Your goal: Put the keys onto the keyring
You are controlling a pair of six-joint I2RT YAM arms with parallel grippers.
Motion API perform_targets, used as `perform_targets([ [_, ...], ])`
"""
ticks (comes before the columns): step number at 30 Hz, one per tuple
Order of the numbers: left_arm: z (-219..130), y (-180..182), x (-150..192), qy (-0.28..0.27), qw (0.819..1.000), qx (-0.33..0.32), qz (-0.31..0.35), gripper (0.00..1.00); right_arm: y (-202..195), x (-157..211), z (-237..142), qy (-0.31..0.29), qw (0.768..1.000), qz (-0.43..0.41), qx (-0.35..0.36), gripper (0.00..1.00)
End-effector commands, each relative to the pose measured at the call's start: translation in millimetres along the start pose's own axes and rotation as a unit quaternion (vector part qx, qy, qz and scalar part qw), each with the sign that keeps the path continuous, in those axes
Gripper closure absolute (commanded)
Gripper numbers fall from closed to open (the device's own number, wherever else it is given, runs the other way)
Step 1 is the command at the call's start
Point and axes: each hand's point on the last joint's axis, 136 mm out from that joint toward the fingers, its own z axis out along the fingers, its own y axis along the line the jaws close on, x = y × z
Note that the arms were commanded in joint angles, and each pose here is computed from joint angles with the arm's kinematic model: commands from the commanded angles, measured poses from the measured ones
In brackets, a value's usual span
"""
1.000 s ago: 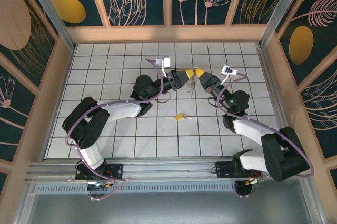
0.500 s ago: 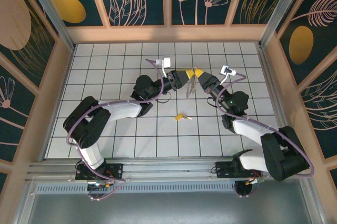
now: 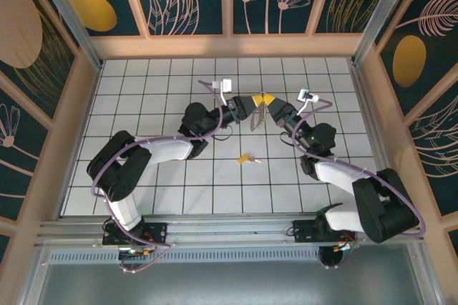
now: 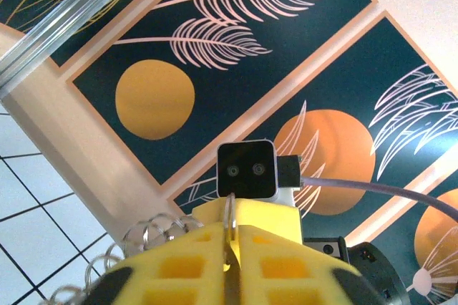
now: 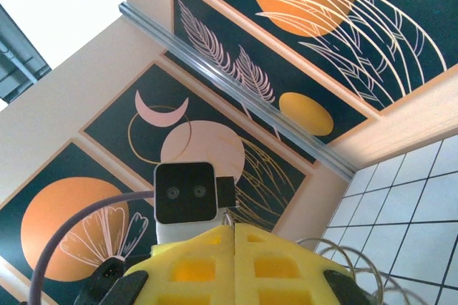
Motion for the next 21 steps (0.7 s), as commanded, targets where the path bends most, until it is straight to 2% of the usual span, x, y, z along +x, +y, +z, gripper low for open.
perform_targets([
  [1, 4.8, -17.3, -4.5, -0.005, 0.999, 0.034, 0.02, 1.0, 26.4, -9.6, 7.1, -0.011, 0.999, -0.019, -0.047, 1.0],
  [3, 4.6, -18.4, -4.3, -0.004, 0.999, 0.034, 0.021, 1.0, 26.5, -11.4, 6.9, -0.007, 0.999, -0.026, -0.044, 1.0],
  [6, 4.0, -21.6, -5.8, 0.0, 0.999, 0.026, 0.041, 1.0, 25.0, -22.3, -1.0, -0.016, 0.999, -0.041, -0.028, 0.65],
  [8, 3.1, -23.1, -7.1, 0.004, 0.998, 0.017, 0.059, 1.0, 22.8, -32.9, -12.5, -0.03, 0.998, -0.053, -0.013, 0.57],
  [10, 2.6, -15.2, -2.5, 0.018, 0.997, -0.001, 0.078, 1.0, 20.3, -41.9, -23.1, -0.038, 0.997, -0.064, 0.003, 0.56],
  [13, 4.1, -29.9, -10.2, 0.029, 0.993, 0.005, 0.113, 1.0, 17.4, -49.2, -35.0, -0.042, 0.996, -0.079, 0.02, 0.55],
  [21, 9.5, -30.1, 1.5, 0.099, 0.983, 0.017, 0.153, 1.0, 20.0, -37.1, -38.6, 0.01, 0.995, -0.099, 0.006, 0.57],
])
